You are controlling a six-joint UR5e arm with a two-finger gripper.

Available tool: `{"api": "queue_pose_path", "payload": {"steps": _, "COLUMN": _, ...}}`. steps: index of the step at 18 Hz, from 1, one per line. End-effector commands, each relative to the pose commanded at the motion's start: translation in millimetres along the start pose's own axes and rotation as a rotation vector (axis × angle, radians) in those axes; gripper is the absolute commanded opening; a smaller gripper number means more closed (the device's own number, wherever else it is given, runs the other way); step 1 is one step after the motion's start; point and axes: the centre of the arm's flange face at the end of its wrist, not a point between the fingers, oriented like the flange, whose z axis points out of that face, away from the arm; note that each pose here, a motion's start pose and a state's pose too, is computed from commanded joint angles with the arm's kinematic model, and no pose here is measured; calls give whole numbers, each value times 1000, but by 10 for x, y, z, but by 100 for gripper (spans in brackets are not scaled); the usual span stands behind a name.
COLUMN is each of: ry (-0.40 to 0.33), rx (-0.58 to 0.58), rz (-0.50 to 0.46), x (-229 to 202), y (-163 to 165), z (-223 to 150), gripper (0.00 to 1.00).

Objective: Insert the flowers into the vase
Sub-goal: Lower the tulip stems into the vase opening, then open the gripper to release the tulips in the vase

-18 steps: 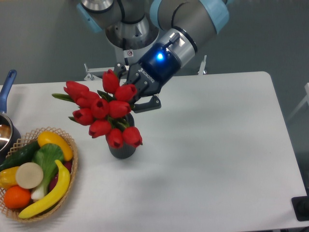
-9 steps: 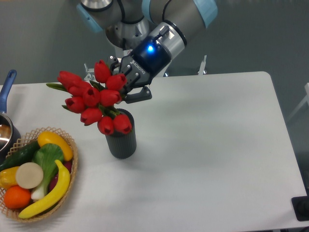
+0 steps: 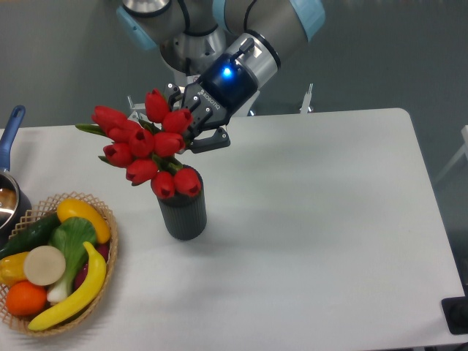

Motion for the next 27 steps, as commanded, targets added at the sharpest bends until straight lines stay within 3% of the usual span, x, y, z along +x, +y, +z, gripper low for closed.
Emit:
{"api": "queue_pose_path", "payload": {"steps": 19, "ry": 58, "rx": -34, "rz": 22, "x": 178, "y": 883, "z": 254, "gripper": 19}}
{"api": "queue_pose_path", "payload": {"steps": 27, "ry": 75, "rx": -41, "rz": -32, "x": 63, "y": 1163, "z": 337, "gripper": 29}}
